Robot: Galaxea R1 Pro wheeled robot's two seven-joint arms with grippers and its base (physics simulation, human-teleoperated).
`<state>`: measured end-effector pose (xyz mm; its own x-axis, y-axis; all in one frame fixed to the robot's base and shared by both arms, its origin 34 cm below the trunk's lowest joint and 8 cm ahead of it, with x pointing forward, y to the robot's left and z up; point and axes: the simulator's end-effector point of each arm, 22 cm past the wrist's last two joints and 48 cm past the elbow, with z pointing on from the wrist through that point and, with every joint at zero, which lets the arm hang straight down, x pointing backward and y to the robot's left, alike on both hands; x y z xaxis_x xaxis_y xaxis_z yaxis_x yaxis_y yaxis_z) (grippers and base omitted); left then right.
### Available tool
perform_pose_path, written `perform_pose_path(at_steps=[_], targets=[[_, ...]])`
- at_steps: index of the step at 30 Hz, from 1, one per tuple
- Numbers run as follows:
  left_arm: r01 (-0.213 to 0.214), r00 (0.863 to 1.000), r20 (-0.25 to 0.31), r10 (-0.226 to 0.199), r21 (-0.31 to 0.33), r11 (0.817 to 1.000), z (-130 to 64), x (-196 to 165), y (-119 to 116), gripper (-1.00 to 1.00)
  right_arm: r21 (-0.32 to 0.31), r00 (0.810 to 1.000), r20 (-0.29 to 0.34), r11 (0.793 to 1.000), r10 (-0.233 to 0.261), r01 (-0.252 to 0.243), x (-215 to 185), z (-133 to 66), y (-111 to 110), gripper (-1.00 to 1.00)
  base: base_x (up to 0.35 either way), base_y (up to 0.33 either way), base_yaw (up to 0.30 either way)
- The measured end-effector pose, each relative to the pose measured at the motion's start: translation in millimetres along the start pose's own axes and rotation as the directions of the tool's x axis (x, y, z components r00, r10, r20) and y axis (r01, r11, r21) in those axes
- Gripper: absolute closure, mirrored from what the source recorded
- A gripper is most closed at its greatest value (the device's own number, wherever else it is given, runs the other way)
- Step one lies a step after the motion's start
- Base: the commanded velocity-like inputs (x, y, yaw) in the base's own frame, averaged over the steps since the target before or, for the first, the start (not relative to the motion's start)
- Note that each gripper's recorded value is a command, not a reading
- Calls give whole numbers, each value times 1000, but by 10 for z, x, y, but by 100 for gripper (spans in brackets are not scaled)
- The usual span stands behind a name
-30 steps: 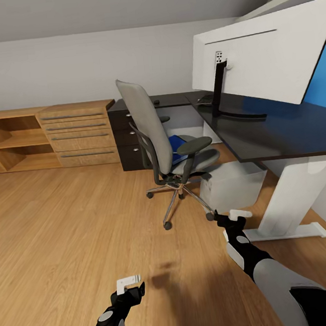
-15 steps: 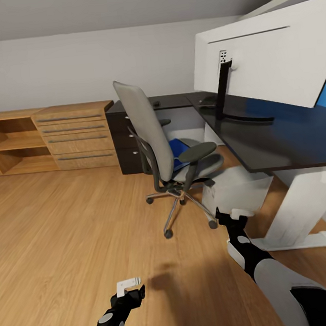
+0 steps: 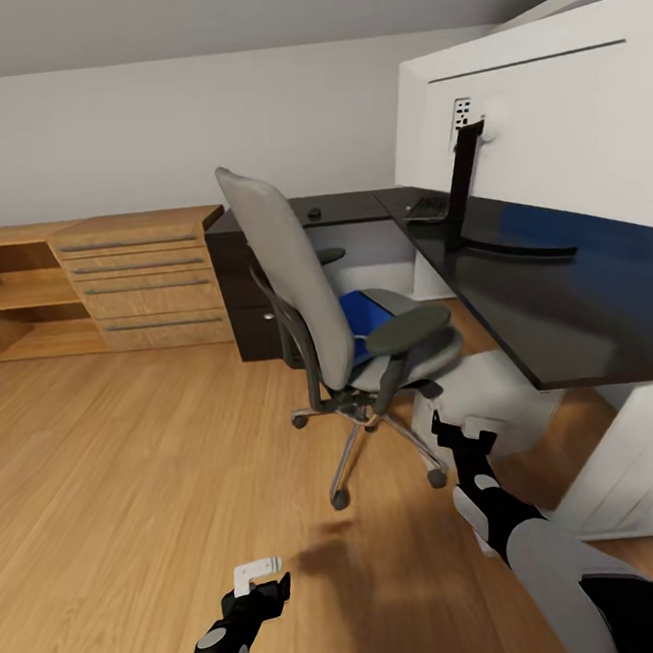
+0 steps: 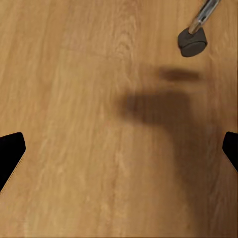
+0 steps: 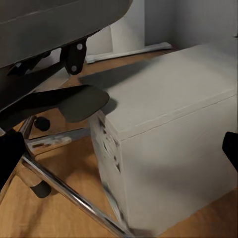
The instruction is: In the bedroom, organize the workspace by keeping the computer under the desk, ensuring the monitor is on the desk, placing the keyboard on the desk next to the monitor, placing the mouse on the desk next to the keyboard, moving the folder from the swivel chair onto the desk next to the mouse, stacking the notebook on top of the folder with the pen on top of the notebook, and positioning the swivel chair next to the desk.
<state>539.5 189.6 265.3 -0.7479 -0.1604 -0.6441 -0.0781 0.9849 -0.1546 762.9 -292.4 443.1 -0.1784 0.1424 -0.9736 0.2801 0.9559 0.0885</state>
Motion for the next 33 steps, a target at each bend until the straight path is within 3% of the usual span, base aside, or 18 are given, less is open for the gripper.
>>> perform_pose_path(at_steps=[19,33], targets=[[0,1000,-2,0,-1,1000,2,12,4,-100,19,1000,0,1000,1,-1,4,-2,-35,-100,122,0,0],[1,1000,-2,-1,-2,1000,3,12,4,-100,22,1000,0,1000,1,-1,6,-2,-42,-100,19,0,43]])
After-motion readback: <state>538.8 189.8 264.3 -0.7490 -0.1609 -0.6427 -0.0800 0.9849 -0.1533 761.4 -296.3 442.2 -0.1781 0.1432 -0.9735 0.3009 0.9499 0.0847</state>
